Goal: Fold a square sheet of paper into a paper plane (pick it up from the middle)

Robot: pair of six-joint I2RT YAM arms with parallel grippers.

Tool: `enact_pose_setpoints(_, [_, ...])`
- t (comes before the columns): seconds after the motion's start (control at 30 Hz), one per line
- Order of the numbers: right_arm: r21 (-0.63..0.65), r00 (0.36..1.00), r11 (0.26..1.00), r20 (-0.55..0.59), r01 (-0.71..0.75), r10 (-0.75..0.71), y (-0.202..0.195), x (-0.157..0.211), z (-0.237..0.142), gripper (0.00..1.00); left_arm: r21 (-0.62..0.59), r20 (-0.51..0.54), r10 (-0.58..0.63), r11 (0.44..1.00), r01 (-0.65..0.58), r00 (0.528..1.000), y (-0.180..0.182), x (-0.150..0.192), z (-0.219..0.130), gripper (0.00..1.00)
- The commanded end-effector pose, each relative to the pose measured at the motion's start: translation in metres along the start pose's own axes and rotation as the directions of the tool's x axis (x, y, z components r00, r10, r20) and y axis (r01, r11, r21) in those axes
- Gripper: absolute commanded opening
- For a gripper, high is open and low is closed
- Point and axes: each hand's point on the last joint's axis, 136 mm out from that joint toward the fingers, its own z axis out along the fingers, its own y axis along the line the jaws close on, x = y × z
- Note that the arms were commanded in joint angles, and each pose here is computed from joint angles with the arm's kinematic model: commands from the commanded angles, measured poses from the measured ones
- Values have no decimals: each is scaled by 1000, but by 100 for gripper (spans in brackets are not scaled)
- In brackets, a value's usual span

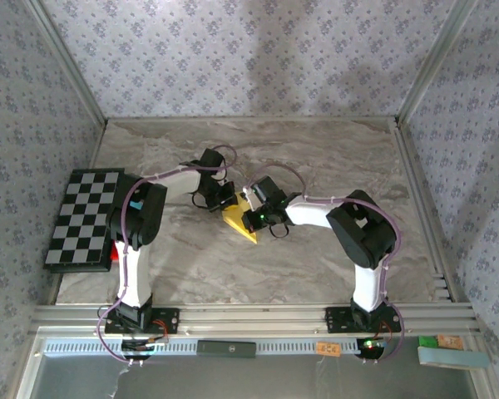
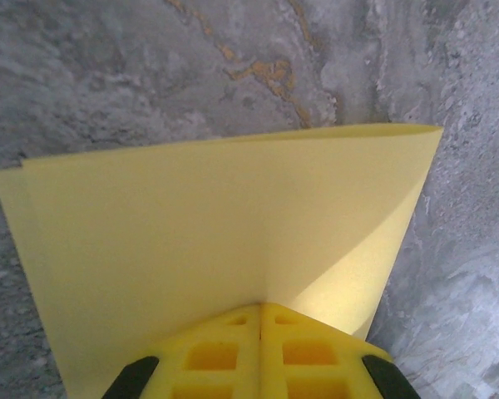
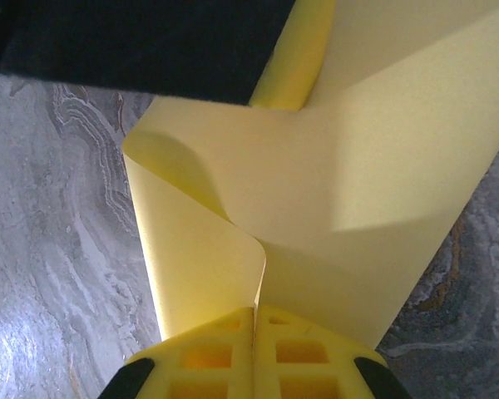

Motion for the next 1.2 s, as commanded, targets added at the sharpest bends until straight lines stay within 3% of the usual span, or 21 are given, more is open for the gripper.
enact_pose_setpoints(0.0, [45,999,999,-40,-5,7,-10,7,6,0,-10,-30,18,1000,-18,999,-3,4,1,4])
enact_pose_setpoints(0.37, [50,998,999,-66,-14,17,-13,13,9,0,-13,55,29,1000,-28,998,-7,-15,-26,13])
enact_pose_setpoints(0.8, [29,999,1000,-44,-3,4,-6,5,3,0,-125,-17,2,992,-4,1000,28,-4,-2,4])
enact_pose_setpoints(1.17, [42,999,999,-39,0,1,-7,2,1,0,-153,-50,15,988,-22,999,35,2,6,0])
